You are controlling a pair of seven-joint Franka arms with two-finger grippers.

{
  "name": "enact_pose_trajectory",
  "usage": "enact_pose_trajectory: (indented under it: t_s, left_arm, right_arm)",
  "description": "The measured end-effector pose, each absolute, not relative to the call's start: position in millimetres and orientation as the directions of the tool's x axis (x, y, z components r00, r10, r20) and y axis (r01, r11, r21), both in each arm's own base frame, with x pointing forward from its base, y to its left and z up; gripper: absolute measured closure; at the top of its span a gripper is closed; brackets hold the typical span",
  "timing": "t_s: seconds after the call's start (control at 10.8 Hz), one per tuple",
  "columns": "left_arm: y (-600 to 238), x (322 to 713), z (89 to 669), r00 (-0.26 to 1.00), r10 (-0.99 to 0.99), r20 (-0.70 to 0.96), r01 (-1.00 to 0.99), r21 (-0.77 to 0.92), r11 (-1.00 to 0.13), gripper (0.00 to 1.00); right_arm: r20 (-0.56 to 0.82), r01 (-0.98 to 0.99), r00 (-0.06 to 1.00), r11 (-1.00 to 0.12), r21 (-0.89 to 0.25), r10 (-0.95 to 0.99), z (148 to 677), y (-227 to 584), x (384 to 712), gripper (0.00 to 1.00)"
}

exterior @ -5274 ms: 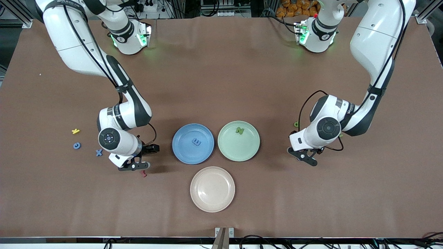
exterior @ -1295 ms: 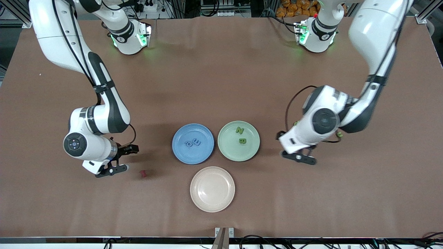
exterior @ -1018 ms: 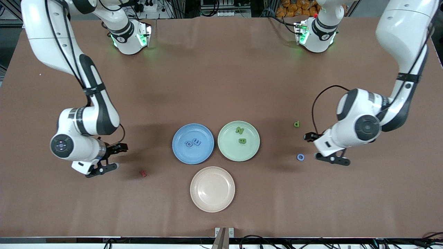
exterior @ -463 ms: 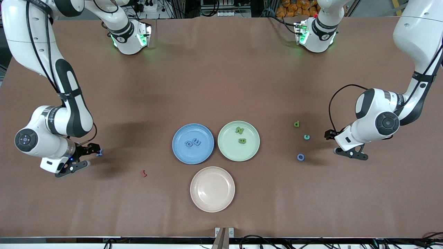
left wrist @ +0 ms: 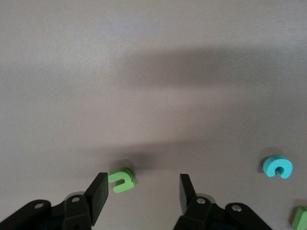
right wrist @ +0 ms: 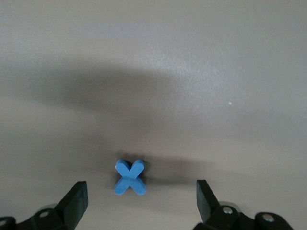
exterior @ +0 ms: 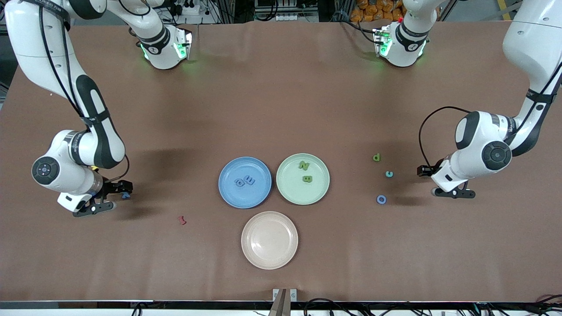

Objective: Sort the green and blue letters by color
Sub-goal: 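Grasp the blue x with the right gripper while the left gripper grasps green u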

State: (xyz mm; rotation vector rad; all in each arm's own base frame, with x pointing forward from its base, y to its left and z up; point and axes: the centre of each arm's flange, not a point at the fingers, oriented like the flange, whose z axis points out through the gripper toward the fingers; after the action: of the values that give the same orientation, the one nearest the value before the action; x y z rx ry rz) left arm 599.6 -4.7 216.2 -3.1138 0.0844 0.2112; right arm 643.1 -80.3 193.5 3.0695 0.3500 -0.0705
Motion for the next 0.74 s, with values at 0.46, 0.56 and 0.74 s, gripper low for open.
enact_pose_trajectory:
  t_s: [0.46,0.56,0.74]
  left_arm:
    - [14.7,578.1,192.6,0.988,0.069,-0.141,0.069,-0.006,-0.998,0.42]
    - [21.5,576.0,190.6,0.987,0.081,-0.142,0.081,-0.005,-0.997,0.42]
    - [22.9,575.5,190.2,0.986,0.092,-0.141,0.092,-0.004,-0.996,0.42]
  right_arm:
    - [-0.011,0.165,0.986,-0.986,0.033,0.164,182.3,-80.0,635.2,0.00]
    - [-0.009,0.164,0.986,-0.986,0.034,0.164,180.2,-79.9,633.4,0.00]
    - [-0.006,0.164,0.986,-0.986,0.035,0.164,177.8,-79.9,631.7,0.00]
